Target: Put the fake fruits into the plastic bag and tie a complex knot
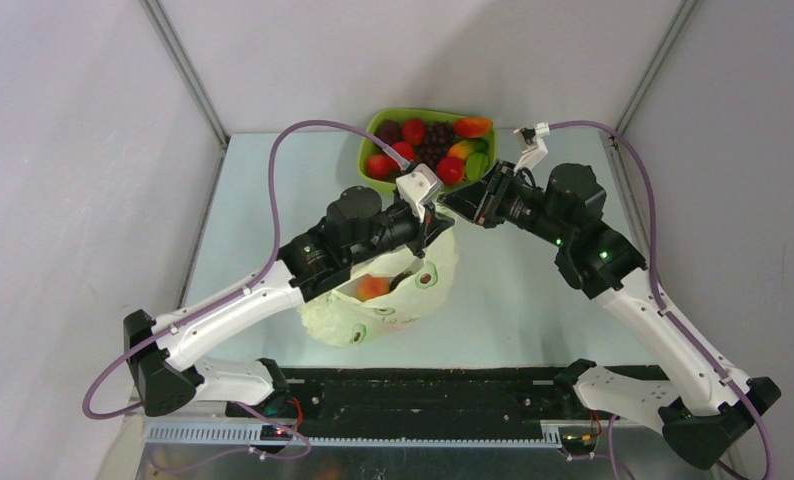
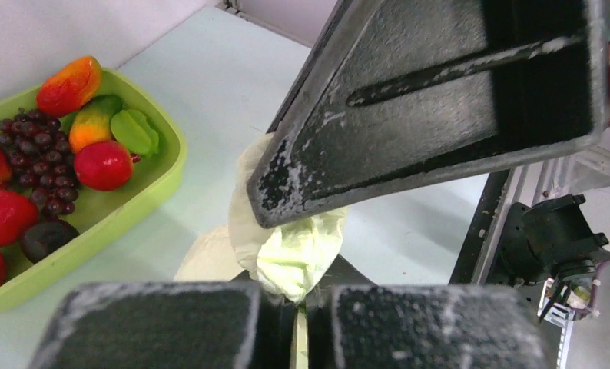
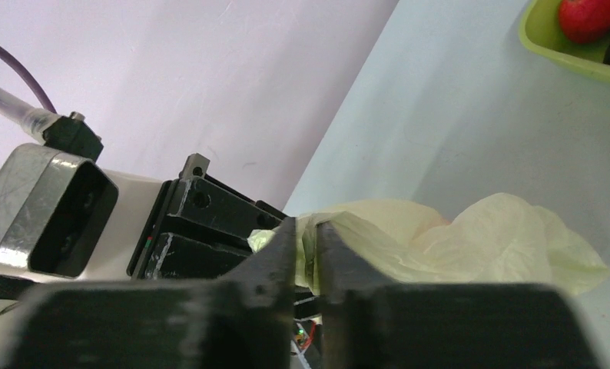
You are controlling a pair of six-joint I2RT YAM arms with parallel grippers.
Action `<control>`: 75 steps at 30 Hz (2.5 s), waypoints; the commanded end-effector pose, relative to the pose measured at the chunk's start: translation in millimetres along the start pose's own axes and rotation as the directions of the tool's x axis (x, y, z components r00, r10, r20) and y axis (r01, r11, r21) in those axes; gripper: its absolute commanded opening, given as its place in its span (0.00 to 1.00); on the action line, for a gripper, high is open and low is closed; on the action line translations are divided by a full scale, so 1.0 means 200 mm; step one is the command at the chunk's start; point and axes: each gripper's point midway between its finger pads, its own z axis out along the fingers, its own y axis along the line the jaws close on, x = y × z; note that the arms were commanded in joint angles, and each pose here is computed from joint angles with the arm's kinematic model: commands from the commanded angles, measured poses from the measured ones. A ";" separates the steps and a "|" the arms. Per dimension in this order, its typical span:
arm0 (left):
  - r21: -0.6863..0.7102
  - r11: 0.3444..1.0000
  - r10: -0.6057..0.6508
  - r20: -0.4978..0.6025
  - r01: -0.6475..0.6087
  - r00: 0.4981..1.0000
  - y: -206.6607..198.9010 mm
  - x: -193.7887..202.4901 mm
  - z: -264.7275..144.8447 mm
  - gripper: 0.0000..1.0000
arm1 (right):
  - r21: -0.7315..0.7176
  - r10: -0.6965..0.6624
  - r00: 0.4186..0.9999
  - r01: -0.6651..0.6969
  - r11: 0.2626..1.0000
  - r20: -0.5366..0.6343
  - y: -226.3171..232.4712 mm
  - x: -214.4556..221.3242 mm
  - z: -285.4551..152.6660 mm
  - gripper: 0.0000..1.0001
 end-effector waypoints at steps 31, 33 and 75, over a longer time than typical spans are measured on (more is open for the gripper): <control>0.049 0.998 -0.039 -0.007 0.039 0.999 -0.07 -0.09 -0.13 0.00 | -0.345 -0.718 0.626 0.775 0.530 0.304 -0.14 0.19 -0.10 0.97; 0.048 0.998 -0.044 -0.008 0.044 0.999 -0.07 -0.09 -0.13 0.00 | -0.336 -0.728 0.616 0.783 0.524 0.302 -0.16 0.20 -0.07 0.96; 0.008 0.997 -0.082 0.034 0.082 0.996 -0.02 -0.15 -0.17 0.36 | -0.286 -0.574 0.756 0.652 0.702 0.314 -0.17 0.30 0.07 0.00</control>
